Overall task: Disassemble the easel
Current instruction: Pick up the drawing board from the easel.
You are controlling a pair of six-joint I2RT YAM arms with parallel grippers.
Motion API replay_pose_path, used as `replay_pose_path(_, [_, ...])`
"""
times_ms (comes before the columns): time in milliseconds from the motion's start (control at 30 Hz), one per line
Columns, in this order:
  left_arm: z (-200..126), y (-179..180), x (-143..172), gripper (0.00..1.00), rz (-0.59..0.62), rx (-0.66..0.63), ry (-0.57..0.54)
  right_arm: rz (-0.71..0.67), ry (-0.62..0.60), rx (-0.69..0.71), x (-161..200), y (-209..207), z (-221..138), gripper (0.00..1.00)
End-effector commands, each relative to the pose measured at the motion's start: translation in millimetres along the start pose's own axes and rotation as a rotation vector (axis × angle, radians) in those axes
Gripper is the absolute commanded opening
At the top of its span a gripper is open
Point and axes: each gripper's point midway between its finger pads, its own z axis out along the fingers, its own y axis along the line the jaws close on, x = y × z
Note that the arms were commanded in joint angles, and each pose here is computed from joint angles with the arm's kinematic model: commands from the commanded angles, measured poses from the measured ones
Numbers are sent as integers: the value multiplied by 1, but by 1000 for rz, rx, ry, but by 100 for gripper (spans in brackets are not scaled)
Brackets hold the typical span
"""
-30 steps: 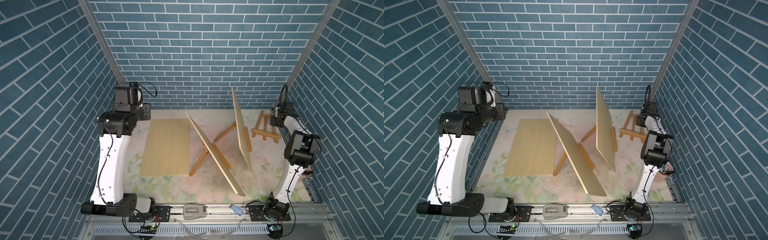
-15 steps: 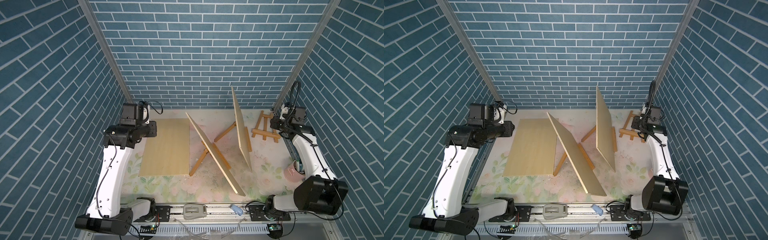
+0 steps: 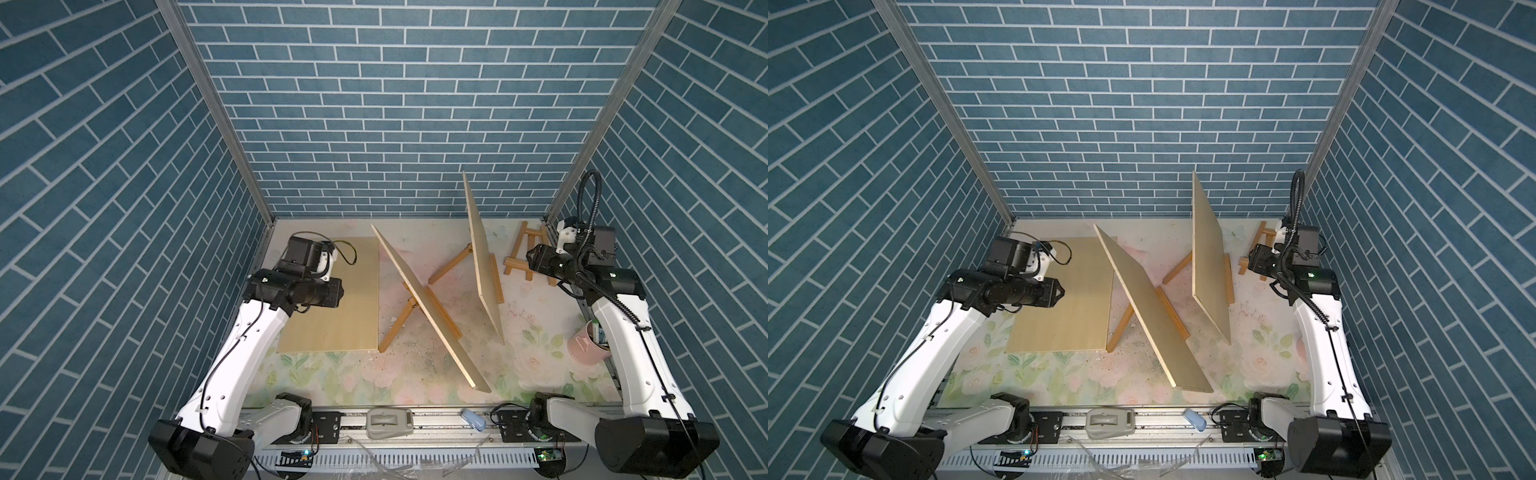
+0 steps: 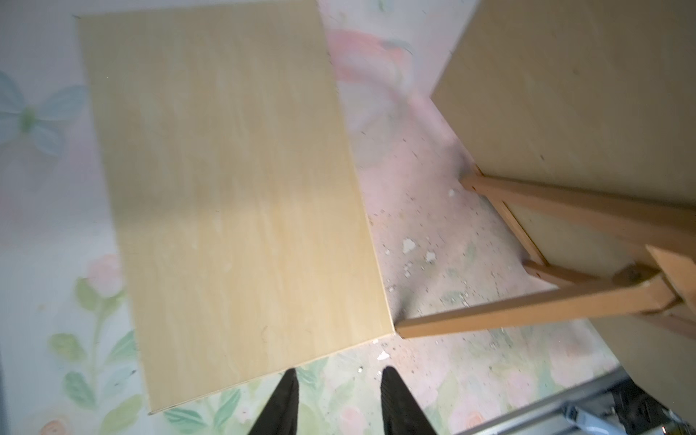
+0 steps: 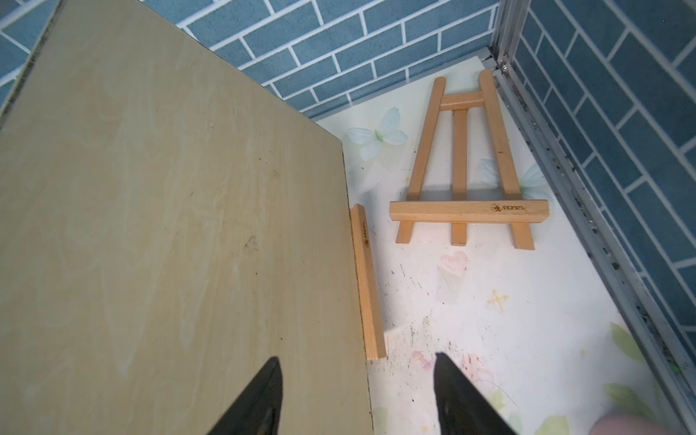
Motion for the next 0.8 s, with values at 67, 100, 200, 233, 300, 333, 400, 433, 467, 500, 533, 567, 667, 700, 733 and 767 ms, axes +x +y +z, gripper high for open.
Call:
replay_pose_path(67, [24, -51, 56, 38, 126, 115, 138, -2, -6, 24, -7, 2, -14, 62])
replay_pose_path(100, [27, -56, 60, 38, 130, 131, 133, 0, -11, 20, -8, 3, -13, 62])
replay_pose_path(200, [33, -69, 63, 39, 101, 193, 70, 8, -22, 7, -9, 6, -12, 62])
replay_pose_path(233, [34, -73, 59, 39, 85, 211, 32, 7, -23, 2, -10, 7, -11, 62])
replay_pose_path(300, [34, -77, 51, 41, 65, 232, -25, 8, -21, -2, -9, 9, -9, 62])
replay_pose_path(333, [34, -80, 48, 42, 57, 239, -46, 7, -21, -6, -10, 10, -9, 62])
replay_pose_path(400, [35, -86, 43, 43, 69, 247, -78, 6, -18, -10, -10, 11, -7, 62])
replay_pose_path(433, [36, -91, 40, 43, 84, 252, -93, 4, -19, -12, -10, 11, -7, 61])
replay_pose_path(467, [39, -95, 39, 43, 98, 258, -98, 3, -19, -14, -11, 12, -6, 61])
replay_pose_path(500, [41, -100, 37, 44, 112, 266, -105, 2, -21, -15, -12, 12, -6, 61])
replay_pose_path(533, [45, -106, 36, 44, 124, 275, -106, 1, -22, -15, -13, 13, -5, 61])
replay_pose_path(567, [50, -109, 34, 43, 132, 275, -110, -1, -24, -19, -14, 14, -5, 61])
replay_pose_path(667, [54, -118, 21, 41, 117, 292, -147, -7, -20, -44, -17, 19, -7, 59])
replay_pose_path(700, [53, -120, 15, 41, 107, 299, -169, -12, -17, -52, -18, 22, -7, 58])
replay_pose_path(733, [49, -122, 8, 40, 84, 306, -198, -18, -12, -59, -19, 23, -8, 56])
replay_pose_path(767, [44, -123, 1, 40, 66, 314, -228, -23, -5, -61, -19, 24, -8, 55])
